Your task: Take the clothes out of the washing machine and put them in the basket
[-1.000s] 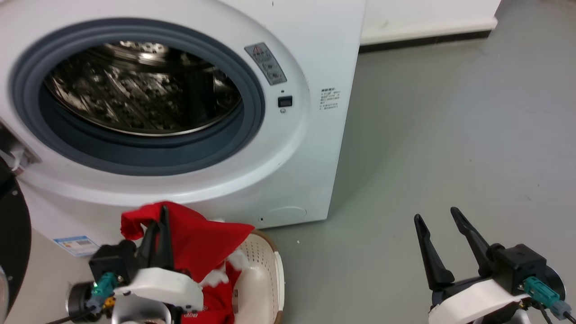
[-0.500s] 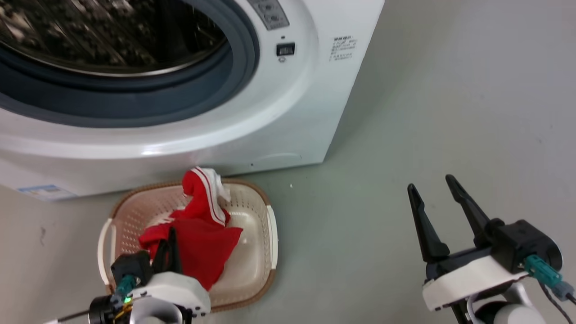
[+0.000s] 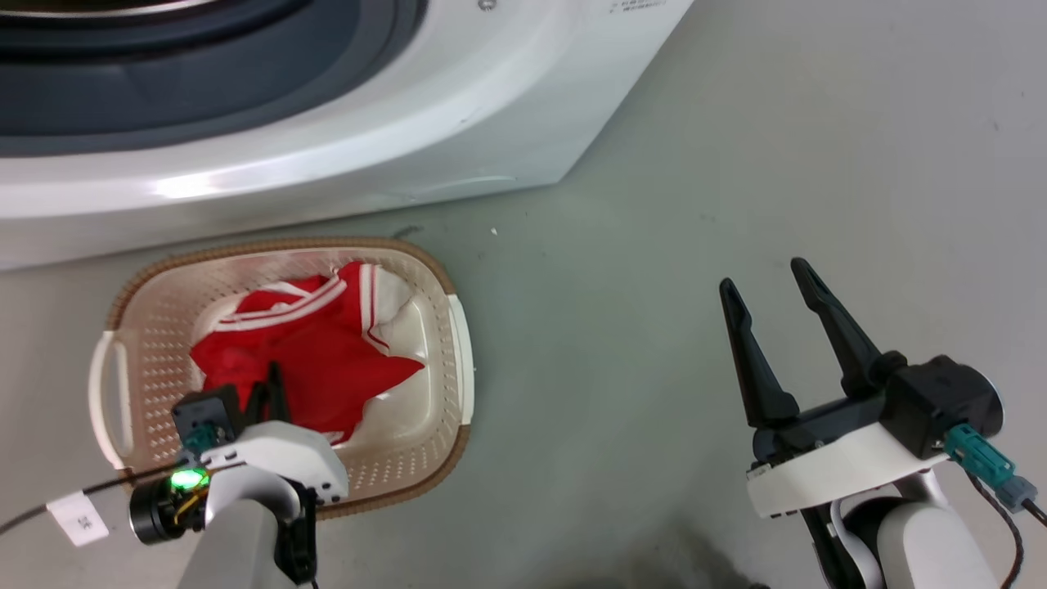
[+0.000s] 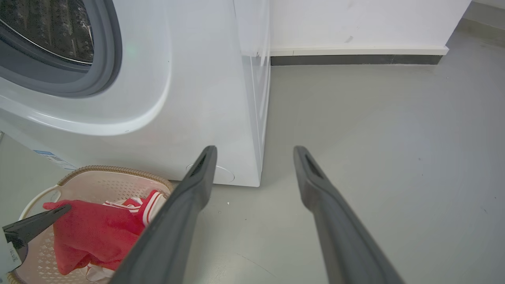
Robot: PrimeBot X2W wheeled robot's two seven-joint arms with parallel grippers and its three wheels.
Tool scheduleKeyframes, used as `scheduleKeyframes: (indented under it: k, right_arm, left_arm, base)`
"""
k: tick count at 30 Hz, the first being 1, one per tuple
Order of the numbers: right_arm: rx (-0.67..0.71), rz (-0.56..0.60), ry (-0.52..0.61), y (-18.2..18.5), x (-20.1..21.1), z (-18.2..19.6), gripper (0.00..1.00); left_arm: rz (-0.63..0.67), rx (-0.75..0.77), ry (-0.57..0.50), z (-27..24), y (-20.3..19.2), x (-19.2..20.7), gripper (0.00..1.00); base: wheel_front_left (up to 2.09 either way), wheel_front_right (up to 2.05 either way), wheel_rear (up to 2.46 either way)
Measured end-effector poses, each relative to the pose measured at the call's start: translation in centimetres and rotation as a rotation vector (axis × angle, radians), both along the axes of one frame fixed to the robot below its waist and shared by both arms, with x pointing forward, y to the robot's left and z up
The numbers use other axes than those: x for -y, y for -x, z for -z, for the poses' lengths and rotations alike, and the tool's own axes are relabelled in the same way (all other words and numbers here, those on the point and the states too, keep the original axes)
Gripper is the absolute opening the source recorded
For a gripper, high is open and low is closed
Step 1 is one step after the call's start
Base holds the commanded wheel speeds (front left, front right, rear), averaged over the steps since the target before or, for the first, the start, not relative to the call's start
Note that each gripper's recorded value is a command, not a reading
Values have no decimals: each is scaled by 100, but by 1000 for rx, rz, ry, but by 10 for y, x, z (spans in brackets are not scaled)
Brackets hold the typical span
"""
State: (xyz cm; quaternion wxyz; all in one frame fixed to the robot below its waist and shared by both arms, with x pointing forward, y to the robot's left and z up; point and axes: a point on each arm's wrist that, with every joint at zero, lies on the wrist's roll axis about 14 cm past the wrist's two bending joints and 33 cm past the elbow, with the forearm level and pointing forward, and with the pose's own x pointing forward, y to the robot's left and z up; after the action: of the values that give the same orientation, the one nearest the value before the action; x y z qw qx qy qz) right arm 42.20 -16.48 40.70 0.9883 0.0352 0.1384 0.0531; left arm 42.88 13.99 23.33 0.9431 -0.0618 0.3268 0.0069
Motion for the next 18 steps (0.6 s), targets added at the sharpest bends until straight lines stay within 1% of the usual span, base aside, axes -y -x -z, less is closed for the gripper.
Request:
scheduleKeyframes:
  k: [4,10,14,15,16,17,18]
  right_arm:
    - [-25,-5,-5,-5,-1,16,100]
    - [-67,2,0,-6,2,36,100]
    - [-84,15,7,-4,7,43,100]
    - [-86,18,8,-3,8,44,100]
    - [-86,20,8,-2,9,44,100]
    - [-83,22,8,-2,9,43,100]
    - [-77,23,9,-2,10,41,100]
  left_arm:
    - [-6,-64,-13,27,-3,-2,0]
    - [-20,-173,-36,65,6,-8,0]
    - [-20,-236,-42,81,16,-7,0]
    - [-20,-242,-41,82,17,-6,11]
    - [-20,-248,-42,82,18,-6,43]
    - [-22,-254,-43,82,20,-6,100]
    - [-21,-258,-41,80,22,-6,100]
  base:
    - [0,0,0]
    - [0,0,0]
    - [0,0,0]
    - [0,0,0]
    - [0,0,0]
    - [0,0,0]
    - [0,0,0]
